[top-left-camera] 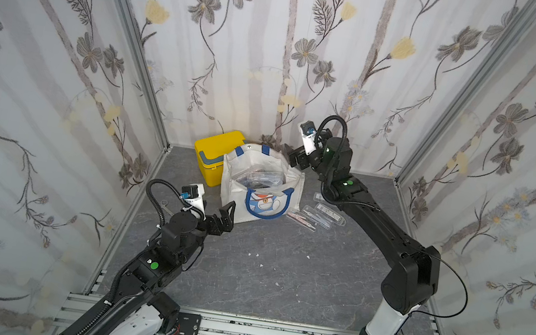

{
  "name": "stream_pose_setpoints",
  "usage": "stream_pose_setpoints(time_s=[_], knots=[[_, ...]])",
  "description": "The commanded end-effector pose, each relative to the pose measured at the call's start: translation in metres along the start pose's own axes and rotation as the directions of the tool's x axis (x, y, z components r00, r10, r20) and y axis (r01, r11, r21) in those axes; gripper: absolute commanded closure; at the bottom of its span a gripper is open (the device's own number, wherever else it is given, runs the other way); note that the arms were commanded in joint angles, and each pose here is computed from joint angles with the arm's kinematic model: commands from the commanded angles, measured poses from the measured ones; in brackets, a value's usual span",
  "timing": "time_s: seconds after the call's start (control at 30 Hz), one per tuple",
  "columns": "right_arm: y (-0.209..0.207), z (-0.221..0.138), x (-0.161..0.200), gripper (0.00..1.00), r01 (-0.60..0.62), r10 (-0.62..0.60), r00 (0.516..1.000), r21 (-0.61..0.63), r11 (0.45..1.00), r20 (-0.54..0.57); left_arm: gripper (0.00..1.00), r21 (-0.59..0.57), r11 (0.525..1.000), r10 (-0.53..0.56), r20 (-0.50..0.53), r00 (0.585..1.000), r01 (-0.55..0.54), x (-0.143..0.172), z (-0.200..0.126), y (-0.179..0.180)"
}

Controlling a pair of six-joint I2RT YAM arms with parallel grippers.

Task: Put the compass set into the canvas bag
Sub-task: Place the compass set in the canvas bag, then pick up the compass set at the center of the board.

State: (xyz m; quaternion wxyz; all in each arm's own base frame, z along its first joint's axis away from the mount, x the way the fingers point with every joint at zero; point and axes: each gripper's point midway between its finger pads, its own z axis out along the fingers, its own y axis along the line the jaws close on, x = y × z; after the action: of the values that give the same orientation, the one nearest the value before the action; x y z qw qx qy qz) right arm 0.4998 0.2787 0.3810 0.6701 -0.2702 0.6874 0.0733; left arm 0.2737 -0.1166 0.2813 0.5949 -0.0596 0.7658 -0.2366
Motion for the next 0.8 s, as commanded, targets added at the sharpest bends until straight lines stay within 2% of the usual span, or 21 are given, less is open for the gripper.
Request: stream_pose_setpoints(time_s=[0.0, 0.17, 0.33, 0.43, 0.53, 0.77], knots=[[-0.046, -0.014, 0.032, 0.0, -0.154, 0.17, 0.981, 0.166, 0.974, -0.089, 0.0, 0.035, 0.999, -0.04, 0.04, 0.998, 0.039, -0.012, 0.0, -0.008], [-0.083, -0.037, 0.081, 0.01, -0.212, 0.251, 0.957, 0.242, 0.947, -0.142, 0.0, 0.098, 0.995, -0.013, 0.01, 1.0, 0.012, -0.006, 0.001, -0.02], [-0.095, -0.055, 0.138, 0.0, -0.205, 0.279, 0.926, 0.282, 0.937, -0.256, 0.0, 0.147, 0.989, 0.01, -0.003, 1.0, -0.01, -0.003, 0.002, -0.028], [-0.086, -0.06, 0.174, 0.01, -0.194, 0.286, 0.894, 0.276, 0.941, -0.346, 0.0, 0.178, 0.984, 0.018, -0.023, 1.0, -0.014, 0.002, 0.005, -0.034], [-0.066, -0.061, 0.206, 0.03, -0.207, 0.284, 0.855, 0.217, 0.954, -0.433, 0.0, 0.209, 0.978, 0.019, -0.059, 0.998, -0.007, 0.011, 0.011, -0.04], [-0.02, -0.058, 0.257, 0.08, -0.227, 0.234, 0.78, 0.086, 0.97, -0.58, 0.0, 0.27, 0.961, -0.022, -0.122, 0.992, 0.055, 0.027, 0.029, -0.053]])
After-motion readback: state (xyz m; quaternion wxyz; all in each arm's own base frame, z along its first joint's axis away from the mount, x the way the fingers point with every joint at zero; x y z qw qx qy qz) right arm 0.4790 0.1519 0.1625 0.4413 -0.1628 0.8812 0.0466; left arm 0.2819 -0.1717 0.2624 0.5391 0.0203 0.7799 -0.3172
